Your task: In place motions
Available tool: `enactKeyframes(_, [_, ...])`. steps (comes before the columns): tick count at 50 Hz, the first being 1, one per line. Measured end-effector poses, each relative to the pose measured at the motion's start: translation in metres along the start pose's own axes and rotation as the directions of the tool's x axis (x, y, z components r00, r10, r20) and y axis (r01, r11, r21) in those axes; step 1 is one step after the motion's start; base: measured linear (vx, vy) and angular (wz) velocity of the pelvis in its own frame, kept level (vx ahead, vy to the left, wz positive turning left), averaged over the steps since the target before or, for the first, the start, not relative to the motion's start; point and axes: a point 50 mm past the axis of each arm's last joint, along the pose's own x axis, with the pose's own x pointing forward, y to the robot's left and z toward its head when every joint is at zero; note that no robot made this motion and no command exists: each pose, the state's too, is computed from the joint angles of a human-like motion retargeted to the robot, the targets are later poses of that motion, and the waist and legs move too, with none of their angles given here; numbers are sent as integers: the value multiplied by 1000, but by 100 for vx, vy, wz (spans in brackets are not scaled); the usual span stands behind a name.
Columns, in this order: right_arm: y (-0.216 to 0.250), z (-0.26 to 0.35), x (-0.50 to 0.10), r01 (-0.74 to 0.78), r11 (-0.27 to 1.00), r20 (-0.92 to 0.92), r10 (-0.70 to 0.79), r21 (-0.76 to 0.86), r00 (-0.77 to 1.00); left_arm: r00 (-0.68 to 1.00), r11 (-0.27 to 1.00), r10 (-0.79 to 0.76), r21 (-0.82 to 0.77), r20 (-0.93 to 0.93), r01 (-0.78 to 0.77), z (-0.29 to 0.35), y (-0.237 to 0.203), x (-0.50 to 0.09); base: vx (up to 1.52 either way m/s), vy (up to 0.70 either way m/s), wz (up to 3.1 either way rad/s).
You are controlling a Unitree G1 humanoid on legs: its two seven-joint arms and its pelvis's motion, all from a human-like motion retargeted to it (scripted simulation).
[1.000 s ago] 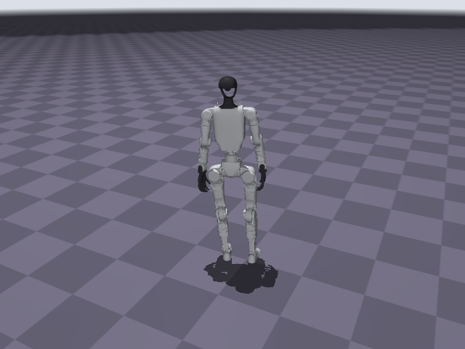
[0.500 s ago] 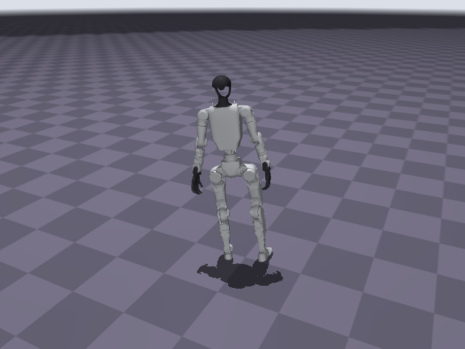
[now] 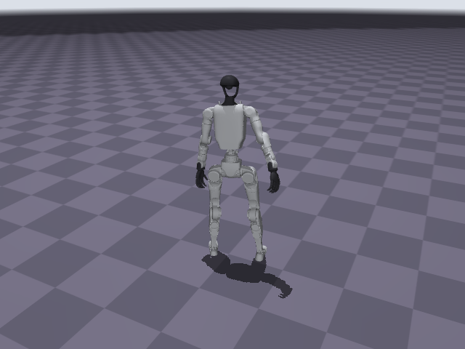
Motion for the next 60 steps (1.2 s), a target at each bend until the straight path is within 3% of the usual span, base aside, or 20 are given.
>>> enactKeyframes(10, [-5, 5, -3, 16, 989, -39, -21, -147, 999, 963, 980, 159, 83, 220, -181, 87, 53, -14, -25, -14, -98])
enactKeyframes(18, [-8, -64, 2, -57, 986, -267, 13, -159, 964, 869, 933, 301, 68, 392, -354, 164, 103, -50, -24, -19, -34])
enactKeyframes(22, [-13, -100, -1, -96, 995, -334, 100, 30, 937, 806, 915, 359, -10, 470, -402, 202, 113, -71, -27, -7, -16])
enactKeyframes(28, [-9, -112, -1, -104, 867, -200, 227, 488, 953, 697, 907, 390, -118, 602, -405, 251, 128, -109, -23, -4, -43])
enactKeyframes(32, [-19, -122, -1, -29, 831, -186, 158, 555, 970, 634, 888, 399, -107, 662, -448, 269, 137, -128, -6, -2, 2])
enactKeyframes(42, [-57, -107, -4, 187, 846, -170, -116, 499, 979, 580, 769, 569, -128, 584, -626, 250, 185, -144, -2, 4, -37])
enactKeyframes(52, [-50, -62, -2, 96, 924, -48, -84, 371, 995, 512, 637, 745, -228, 427, -737, 203, 243, -160, 0, 15, -34])
enactKeyframes(60, [-44, -46, -2, 106, 952, -30, -101, 286, 994, 629, 705, 687, -126, 364, -698, 179, 238, -140, 1, 5, -1])
